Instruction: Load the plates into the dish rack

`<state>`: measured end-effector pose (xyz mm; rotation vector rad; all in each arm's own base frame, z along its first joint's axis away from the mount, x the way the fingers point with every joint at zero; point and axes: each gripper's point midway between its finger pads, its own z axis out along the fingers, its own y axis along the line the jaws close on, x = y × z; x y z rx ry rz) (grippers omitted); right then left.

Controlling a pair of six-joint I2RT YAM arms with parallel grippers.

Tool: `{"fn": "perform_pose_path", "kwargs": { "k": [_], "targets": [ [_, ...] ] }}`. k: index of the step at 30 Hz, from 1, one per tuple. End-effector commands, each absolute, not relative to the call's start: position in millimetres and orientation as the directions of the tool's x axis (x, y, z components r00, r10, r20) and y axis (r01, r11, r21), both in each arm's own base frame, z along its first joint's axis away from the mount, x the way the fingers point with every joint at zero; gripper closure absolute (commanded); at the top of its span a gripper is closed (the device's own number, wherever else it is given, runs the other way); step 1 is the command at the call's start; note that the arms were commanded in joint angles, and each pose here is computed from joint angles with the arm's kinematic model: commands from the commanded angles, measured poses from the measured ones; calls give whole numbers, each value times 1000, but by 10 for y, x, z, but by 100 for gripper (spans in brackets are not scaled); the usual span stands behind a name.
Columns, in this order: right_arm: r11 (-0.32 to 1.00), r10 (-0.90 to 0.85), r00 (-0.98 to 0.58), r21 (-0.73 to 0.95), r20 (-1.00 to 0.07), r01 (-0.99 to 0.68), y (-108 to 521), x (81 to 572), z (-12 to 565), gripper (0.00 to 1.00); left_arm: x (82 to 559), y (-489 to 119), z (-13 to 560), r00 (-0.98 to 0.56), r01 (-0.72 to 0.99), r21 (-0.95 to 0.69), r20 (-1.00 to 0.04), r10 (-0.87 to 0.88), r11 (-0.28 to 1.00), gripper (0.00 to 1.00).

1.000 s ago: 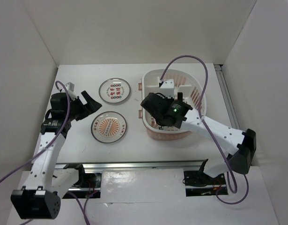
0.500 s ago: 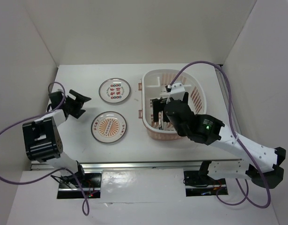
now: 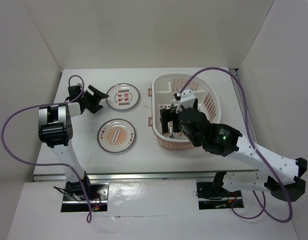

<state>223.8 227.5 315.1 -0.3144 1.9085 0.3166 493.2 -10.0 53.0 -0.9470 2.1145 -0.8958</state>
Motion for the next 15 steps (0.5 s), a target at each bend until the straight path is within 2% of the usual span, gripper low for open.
{"fn": "perform_pose_path", "kwargs": {
  "k": [1, 5, 6, 7, 11, 13, 15],
  "targets": [
    [913, -34, -303, 94, -952, -397, 2398, 2245, 3282, 0, 5052, -159, 321, -556, -376, -751, -286, -781, 543, 6],
    [917, -40, -304, 86, -952, -389, 2402, 2263, 3259, 0, 5064, -207, 118, -563, -413, -743, -247, -789, 527, 16],
    [917, -40, -304, 86, -952, -389, 2402, 2263, 3259, 0, 5087, -204, 102, -563, -414, -743, -246, -789, 527, 26],
    [917, -40, -304, 86, -952, -389, 2402, 2263, 3259, 0, 5079, -207, 61, -561, -425, -742, -233, -794, 518, 31],
    [916, -25, -297, 97, -955, -390, 2413, 2268, 3315, 0, 5113, -217, -5, -564, -433, -745, -215, -797, 508, 39],
    [916, -33, -300, 92, -953, -390, 2431, 2277, 3288, 0, 5098, -169, -81, -553, -459, -741, -194, -811, 490, 53],
    [916, -33, -300, 91, -953, -390, 2431, 2277, 3288, 0, 5171, -169, -59, -560, -462, -741, -182, -809, 487, 79]
  ]
}}
